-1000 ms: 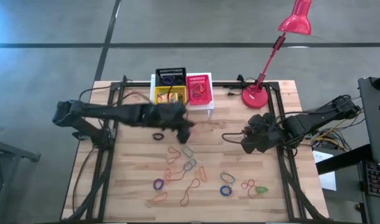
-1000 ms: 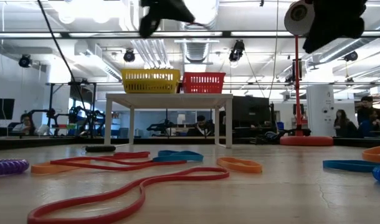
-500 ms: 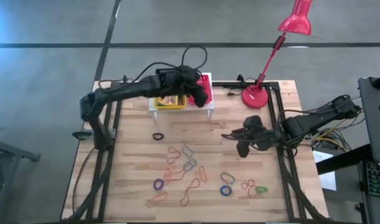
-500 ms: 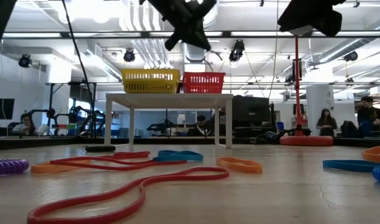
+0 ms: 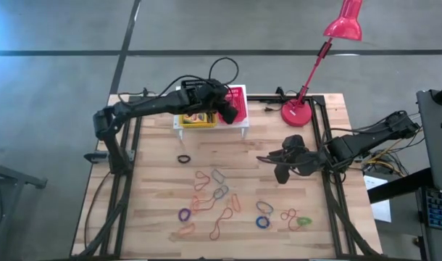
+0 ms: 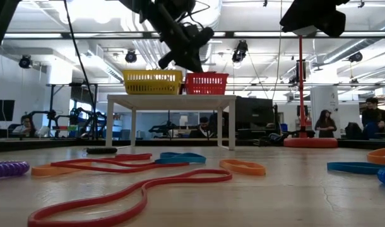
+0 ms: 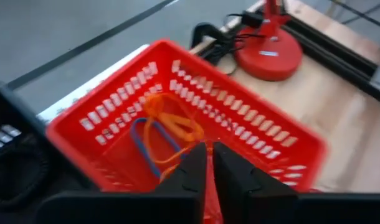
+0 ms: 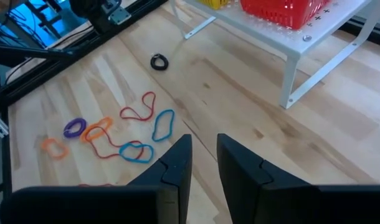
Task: Pick & Place Office Desk Supplies
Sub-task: Put the red rubber band into the red basket on the shelf, then put the green spring keychain into the black basket on the shelf
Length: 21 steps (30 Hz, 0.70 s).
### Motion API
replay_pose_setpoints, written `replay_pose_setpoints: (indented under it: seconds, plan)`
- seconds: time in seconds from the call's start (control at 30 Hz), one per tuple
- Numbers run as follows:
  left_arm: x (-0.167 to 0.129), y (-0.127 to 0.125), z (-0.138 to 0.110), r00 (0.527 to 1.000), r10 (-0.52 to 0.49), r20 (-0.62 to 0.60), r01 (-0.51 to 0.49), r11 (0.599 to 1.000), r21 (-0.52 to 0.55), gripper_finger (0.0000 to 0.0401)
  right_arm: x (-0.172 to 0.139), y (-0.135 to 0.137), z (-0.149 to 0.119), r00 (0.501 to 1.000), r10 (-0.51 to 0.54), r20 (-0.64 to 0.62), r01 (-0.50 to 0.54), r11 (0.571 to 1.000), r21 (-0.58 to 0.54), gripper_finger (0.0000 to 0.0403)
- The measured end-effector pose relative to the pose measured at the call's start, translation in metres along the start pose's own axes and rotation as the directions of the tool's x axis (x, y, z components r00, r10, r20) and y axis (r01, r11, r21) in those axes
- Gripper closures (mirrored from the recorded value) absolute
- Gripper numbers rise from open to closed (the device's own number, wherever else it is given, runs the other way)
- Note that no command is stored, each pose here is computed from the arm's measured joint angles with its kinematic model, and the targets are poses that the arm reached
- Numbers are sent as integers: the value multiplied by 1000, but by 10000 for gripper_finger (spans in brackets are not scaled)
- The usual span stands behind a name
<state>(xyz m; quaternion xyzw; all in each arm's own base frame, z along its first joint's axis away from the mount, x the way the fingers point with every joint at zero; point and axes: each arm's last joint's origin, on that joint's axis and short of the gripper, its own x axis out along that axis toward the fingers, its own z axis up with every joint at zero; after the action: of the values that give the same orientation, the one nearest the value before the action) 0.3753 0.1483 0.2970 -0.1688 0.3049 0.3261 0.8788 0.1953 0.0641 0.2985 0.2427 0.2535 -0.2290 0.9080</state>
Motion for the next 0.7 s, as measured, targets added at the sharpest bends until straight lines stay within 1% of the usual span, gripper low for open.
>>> replay_pose_setpoints:
  seconds: [0.07,0.27,0.37,0.43,0.53,0.63,0.7]
  plan:
    - [1,3,0,1000,22,8,-21,1000,-23,348,0,0,0,1000,0,0,0,1000,8,328]
    - [2,12,7,999,41,28,-39,998,-46,281,0,0,0,1000,3,-3,-3,999,38,335]
    - [-6,13,16,999,33,42,-31,998,-48,254,0,0,0,1000,3,-4,-3,999,53,337]
    - [-18,12,23,999,-8,45,10,999,-49,243,0,0,0,1000,6,-8,-5,997,72,336]
    - [-41,7,32,993,-105,59,108,993,-41,238,2,-1,-4,999,24,-45,-20,996,91,331]
    - [-67,-2,33,982,-175,66,177,984,-21,244,6,-3,-14,985,73,-156,-57,993,105,322]
    - [-86,-8,32,975,-206,78,207,978,-5,251,10,-5,-24,958,117,-261,-82,987,141,313]
